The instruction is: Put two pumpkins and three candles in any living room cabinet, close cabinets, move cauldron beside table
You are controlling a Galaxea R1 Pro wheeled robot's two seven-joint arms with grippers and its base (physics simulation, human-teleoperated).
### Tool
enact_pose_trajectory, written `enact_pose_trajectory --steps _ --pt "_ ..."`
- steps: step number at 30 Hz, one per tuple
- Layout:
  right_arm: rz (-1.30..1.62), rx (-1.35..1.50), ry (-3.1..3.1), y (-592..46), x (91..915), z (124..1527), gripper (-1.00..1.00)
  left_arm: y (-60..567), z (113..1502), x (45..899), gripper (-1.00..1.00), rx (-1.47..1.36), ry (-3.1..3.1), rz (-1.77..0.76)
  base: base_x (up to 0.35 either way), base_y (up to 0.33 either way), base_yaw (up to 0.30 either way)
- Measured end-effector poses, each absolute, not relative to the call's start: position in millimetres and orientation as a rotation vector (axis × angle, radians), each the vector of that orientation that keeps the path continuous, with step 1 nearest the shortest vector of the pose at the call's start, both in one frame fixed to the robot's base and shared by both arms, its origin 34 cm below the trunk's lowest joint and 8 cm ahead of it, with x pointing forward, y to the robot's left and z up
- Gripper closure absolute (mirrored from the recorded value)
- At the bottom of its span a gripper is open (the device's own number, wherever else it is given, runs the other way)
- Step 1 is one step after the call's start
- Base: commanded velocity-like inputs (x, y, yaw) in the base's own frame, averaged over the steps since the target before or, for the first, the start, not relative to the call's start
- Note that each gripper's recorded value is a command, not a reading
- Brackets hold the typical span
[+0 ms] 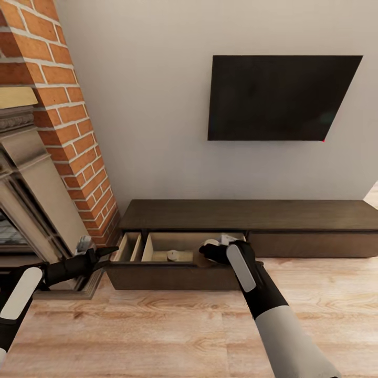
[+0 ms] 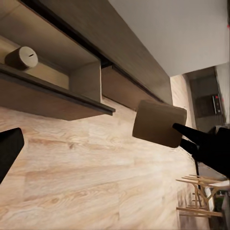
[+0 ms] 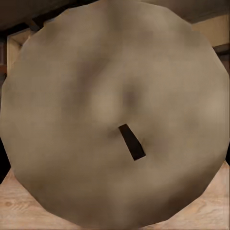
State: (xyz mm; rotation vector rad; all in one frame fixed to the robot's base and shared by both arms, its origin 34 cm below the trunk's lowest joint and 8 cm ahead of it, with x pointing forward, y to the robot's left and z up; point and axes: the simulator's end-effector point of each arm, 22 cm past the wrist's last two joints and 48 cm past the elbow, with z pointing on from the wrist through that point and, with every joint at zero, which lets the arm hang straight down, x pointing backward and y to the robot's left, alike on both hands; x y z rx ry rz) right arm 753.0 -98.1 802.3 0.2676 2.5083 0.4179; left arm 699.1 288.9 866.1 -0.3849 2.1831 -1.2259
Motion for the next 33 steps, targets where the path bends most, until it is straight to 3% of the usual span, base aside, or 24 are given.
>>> enact_pose_trajectory --steps 21,33 --pt "0.352 0.309 2.497 -114.0 752.5 807.0 1.0 288.5 866.6 698.3 -1.0 -0.382 2.181 -1.231 0.21 -0.183 0.0" --pt "0.18 0.366 2.544 -133.9 742.8 795.0 1.0 288.5 866.6 698.3 -1.0 -0.381 2.181 -1.231 0.258 0.023 0.0"
